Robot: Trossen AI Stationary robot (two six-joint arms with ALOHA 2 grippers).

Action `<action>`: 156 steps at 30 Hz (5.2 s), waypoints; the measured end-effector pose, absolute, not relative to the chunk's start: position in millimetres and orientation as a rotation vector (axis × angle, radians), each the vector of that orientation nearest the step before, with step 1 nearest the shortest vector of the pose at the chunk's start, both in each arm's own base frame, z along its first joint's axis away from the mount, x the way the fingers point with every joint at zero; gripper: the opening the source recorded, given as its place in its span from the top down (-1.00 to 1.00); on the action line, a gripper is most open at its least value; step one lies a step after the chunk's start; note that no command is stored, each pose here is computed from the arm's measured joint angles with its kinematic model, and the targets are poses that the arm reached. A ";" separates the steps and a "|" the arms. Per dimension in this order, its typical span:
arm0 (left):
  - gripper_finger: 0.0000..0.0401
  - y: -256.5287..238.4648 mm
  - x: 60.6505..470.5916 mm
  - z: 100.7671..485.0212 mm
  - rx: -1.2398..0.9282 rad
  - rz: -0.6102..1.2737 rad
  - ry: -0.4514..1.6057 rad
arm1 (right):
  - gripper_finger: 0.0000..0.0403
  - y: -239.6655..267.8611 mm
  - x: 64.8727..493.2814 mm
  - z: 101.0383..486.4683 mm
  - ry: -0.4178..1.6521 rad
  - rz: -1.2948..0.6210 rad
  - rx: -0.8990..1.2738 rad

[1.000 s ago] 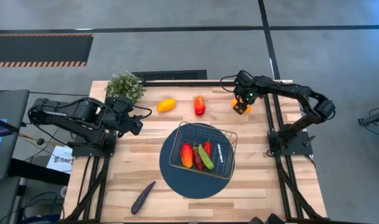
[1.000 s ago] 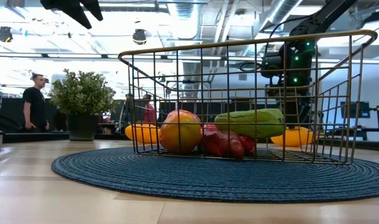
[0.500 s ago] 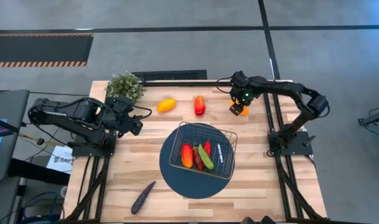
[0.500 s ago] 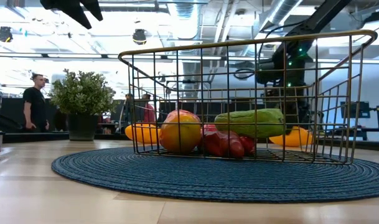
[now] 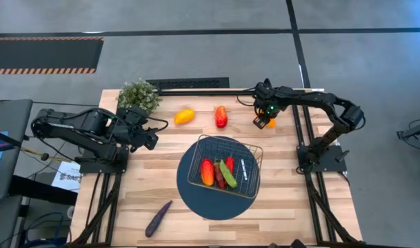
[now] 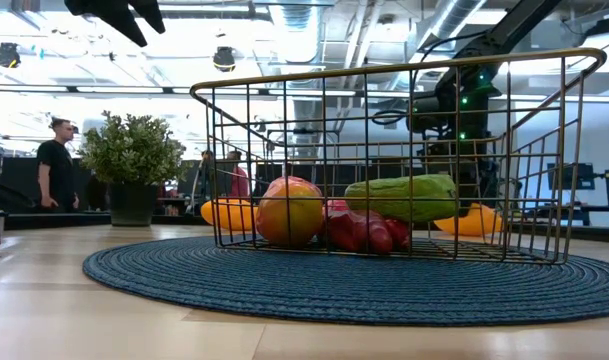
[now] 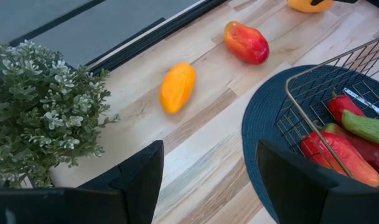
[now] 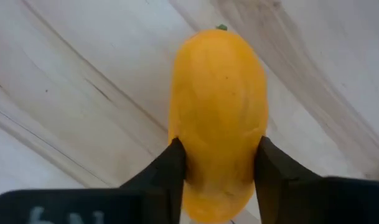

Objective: Build produce basket
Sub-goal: Put the right yellow mango into the gold wire basket, then put the eggplant into the gold wire basket

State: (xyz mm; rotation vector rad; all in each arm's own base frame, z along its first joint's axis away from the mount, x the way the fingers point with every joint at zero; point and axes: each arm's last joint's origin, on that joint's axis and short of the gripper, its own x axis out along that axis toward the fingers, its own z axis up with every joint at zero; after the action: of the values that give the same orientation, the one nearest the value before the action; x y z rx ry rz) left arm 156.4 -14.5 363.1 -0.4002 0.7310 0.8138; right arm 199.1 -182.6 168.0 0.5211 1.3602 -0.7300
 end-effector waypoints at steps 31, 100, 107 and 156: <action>-0.19 -15.5 156.2 362.4 -0.372 0.766 0.777 | 0.41 -93.0 249.9 354.9 0.981 -0.577 0.478; -0.19 -16.4 156.5 362.1 -0.252 0.673 0.848 | 0.29 55.8 370.0 195.1 1.371 -0.730 0.973; -0.19 -16.4 156.5 362.1 -0.253 0.673 0.847 | -0.24 56.5 369.8 195.1 1.374 -0.729 0.972; -0.19 -66.3 184.1 329.2 -0.570 0.524 1.215 | -0.08 -18.9 325.8 376.6 1.249 -0.596 0.390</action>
State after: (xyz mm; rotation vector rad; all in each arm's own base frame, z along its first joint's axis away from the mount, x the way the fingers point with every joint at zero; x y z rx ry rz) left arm 184.1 -66.3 329.2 -0.5697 1.2148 0.5244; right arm 325.8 -18.9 376.6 0.3905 1.2493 -0.5957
